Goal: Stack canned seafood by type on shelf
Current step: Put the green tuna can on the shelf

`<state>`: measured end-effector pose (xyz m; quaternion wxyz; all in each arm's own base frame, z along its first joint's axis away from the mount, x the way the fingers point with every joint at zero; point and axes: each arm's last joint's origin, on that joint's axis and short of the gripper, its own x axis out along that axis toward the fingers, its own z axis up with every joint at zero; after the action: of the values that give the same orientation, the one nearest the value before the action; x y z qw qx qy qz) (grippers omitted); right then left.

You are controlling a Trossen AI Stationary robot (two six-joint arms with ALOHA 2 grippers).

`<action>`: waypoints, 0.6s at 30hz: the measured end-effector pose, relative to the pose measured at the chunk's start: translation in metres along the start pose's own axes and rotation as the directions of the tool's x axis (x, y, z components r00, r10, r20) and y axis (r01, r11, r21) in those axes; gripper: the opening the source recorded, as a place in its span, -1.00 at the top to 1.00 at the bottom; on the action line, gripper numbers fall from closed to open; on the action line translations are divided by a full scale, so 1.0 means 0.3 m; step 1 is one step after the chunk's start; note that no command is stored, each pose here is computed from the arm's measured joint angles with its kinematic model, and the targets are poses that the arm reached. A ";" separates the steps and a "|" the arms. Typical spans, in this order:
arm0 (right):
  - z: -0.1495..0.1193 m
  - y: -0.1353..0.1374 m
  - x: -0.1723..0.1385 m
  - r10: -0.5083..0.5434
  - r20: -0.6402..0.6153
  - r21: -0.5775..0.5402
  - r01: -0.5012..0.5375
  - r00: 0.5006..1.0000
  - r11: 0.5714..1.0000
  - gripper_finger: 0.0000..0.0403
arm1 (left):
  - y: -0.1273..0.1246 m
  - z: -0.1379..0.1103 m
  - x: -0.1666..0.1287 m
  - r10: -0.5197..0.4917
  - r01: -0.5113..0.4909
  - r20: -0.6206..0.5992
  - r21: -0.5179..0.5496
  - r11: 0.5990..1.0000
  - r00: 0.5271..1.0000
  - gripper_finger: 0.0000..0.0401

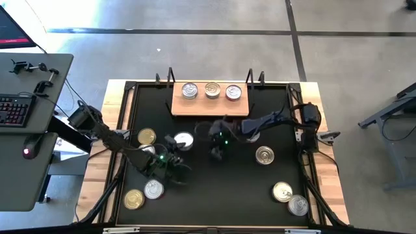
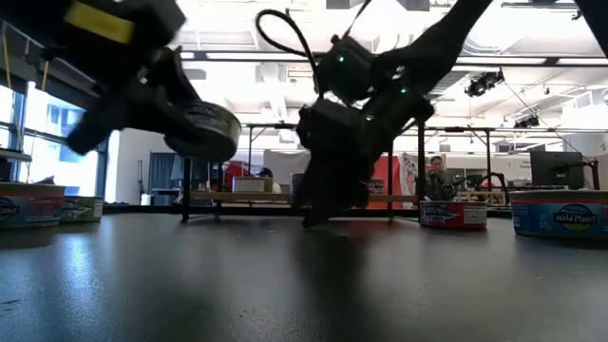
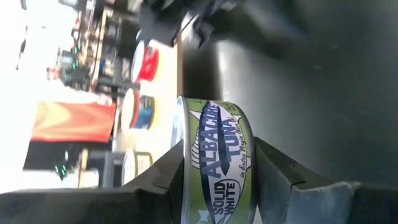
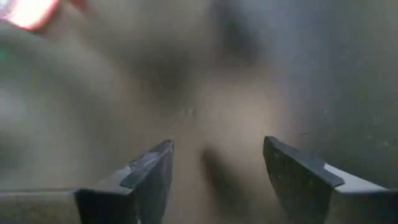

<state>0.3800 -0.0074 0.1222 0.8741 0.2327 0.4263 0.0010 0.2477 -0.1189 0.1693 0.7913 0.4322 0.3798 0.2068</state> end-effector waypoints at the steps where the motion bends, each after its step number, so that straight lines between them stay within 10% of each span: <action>1: -0.015 0.026 0.004 -0.038 -0.009 -0.010 0.038 0.999 0.999 -0.19 | 0.011 -0.001 0.019 0.007 -0.007 -0.017 -0.017 1.000 1.000 0.40; 8: -0.156 0.205 0.027 -0.293 -0.013 -0.096 0.290 0.956 0.952 -0.19 | 0.107 -0.049 0.178 0.028 -0.049 -0.186 -0.108 0.993 0.982 0.39; 18: -0.217 0.278 0.032 -0.396 0.075 -0.115 0.402 0.915 0.908 -0.19 | 0.245 -0.092 0.362 -0.013 -0.013 -0.215 -0.121 0.993 0.977 0.39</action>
<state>0.3541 0.0952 0.1147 0.8793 0.0841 0.4421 -0.1561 0.2942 0.0066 0.1759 0.7703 0.3583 0.4500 0.2752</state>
